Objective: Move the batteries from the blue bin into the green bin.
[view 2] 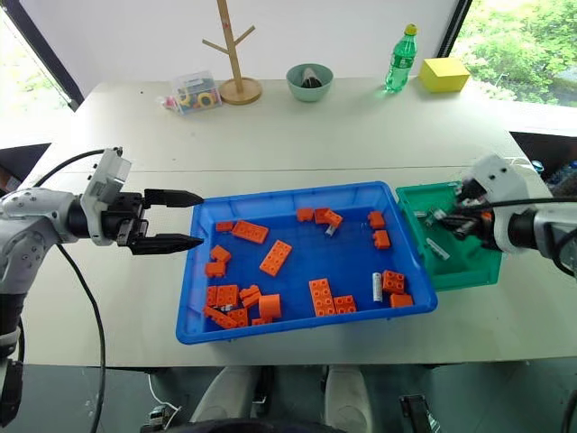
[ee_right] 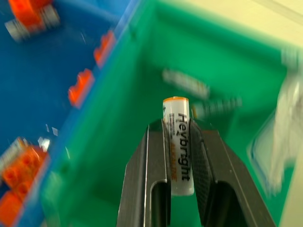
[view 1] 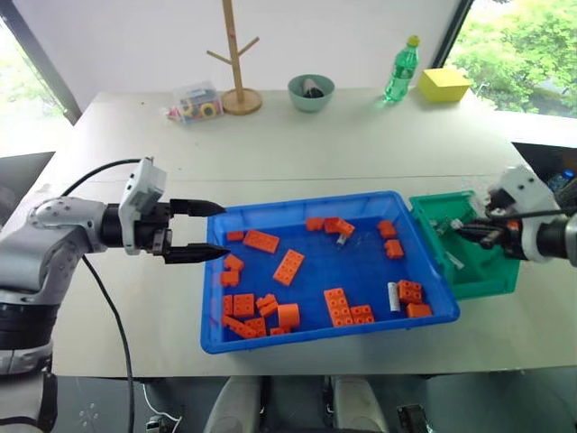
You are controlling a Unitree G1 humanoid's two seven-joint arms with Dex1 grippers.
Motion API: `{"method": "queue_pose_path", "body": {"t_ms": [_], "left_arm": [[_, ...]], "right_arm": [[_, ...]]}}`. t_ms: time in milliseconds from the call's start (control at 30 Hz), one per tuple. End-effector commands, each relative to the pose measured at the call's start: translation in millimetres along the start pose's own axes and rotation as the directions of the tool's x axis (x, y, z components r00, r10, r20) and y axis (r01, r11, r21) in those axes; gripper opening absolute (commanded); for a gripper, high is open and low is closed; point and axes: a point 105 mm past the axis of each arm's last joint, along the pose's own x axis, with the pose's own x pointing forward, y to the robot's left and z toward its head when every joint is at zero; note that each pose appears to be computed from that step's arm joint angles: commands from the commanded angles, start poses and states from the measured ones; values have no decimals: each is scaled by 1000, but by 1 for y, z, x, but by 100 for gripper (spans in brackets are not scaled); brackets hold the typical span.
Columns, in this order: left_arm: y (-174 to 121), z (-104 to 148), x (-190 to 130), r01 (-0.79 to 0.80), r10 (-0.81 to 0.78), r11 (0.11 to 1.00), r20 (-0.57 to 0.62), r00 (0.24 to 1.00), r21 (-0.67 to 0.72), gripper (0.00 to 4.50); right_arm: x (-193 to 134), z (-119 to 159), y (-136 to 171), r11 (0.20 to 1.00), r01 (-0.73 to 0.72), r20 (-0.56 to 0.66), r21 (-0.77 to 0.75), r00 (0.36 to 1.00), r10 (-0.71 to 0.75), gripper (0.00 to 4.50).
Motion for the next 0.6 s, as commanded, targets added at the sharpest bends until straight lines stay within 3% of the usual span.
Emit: {"method": "queue_pose_path", "body": {"t_ms": [33, 167, 367, 500, 600], "left_arm": [[2, 9, 1, 3, -4, 999, 15, 1000, 47, 450], [3, 9, 1, 6, -7, 999, 16, 1000, 53, 450], [4, 10, 2, 5, -6, 998, 19, 1000, 58, 450], [3, 10, 2, 1, -2, 998, 19, 1000, 59, 450], [4, 11, 1, -3, 2, 998, 18, 1000, 61, 450]], "right_arm": [[-5, 6, -7, 998, 62, 59, -31, 996, -60, 112], [-3, 12, -13, 993, 107, 98, -41, 990, -102, 304], [-10, 50, -8, 993, 81, 214, -87, 975, -61, 304], [4, 84, 37, 992, -93, 323, -90, 939, 118, 304], [26, 95, 64, 983, -162, 351, -83, 919, 181, 304]]}}
